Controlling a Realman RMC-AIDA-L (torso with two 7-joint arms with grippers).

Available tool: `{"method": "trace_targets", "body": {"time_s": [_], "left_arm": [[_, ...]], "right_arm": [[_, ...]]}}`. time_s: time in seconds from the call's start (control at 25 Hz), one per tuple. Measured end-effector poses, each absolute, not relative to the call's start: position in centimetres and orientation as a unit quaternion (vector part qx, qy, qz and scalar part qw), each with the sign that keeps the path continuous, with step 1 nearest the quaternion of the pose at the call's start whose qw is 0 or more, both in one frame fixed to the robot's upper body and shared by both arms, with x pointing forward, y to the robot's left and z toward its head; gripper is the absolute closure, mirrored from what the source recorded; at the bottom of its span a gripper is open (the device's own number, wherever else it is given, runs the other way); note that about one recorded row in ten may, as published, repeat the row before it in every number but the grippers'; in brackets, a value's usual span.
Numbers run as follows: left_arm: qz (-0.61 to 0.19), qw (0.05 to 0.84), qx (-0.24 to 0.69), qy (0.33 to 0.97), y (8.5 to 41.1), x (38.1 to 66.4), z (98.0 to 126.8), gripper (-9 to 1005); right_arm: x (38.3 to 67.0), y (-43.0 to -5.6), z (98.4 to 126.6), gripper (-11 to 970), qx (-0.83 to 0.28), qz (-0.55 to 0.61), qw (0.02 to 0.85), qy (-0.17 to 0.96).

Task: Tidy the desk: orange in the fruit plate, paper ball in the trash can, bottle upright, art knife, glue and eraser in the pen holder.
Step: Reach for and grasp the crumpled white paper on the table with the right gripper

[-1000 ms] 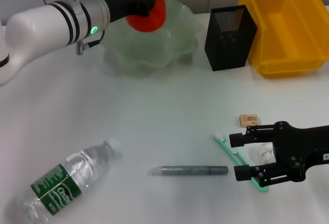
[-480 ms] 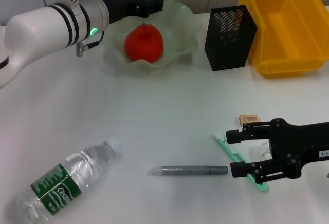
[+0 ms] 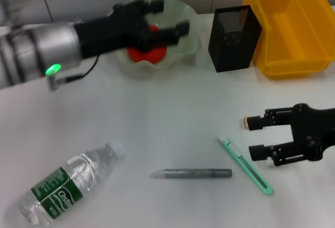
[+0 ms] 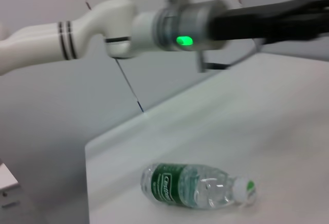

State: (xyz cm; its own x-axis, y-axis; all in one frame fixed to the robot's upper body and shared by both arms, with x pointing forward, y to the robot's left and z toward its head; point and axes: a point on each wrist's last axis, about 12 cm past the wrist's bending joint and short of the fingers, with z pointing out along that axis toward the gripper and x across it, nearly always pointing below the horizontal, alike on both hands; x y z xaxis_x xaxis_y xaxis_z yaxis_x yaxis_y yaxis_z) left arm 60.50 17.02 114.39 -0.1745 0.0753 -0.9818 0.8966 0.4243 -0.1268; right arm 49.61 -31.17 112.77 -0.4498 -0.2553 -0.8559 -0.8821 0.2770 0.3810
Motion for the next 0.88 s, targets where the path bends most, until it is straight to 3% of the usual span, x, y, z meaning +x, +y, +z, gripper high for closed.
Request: {"method": "trace_targets", "body": {"time_s": [0.28, 0.56, 0.88], "left_arm": [[-0.452, 0.472, 0.429, 0.624, 22.6, 55.4, 113.4, 133], [-0.471, 0.422, 0.483, 0.605, 24.8, 52.5, 112.5, 135], [-0.479, 0.405, 0.479, 0.614, 26.5, 50.8, 111.5, 137]], "right_arm": [[51.0, -31.1, 117.5, 174, -0.385, 0.386, 0.295, 0.784], [53.0, -28.0, 122.4, 174, -0.376, 0.254, 0.169, 0.875], [55.5, -23.9, 121.9, 174, -0.34, 0.126, 0.018, 0.932]]}}
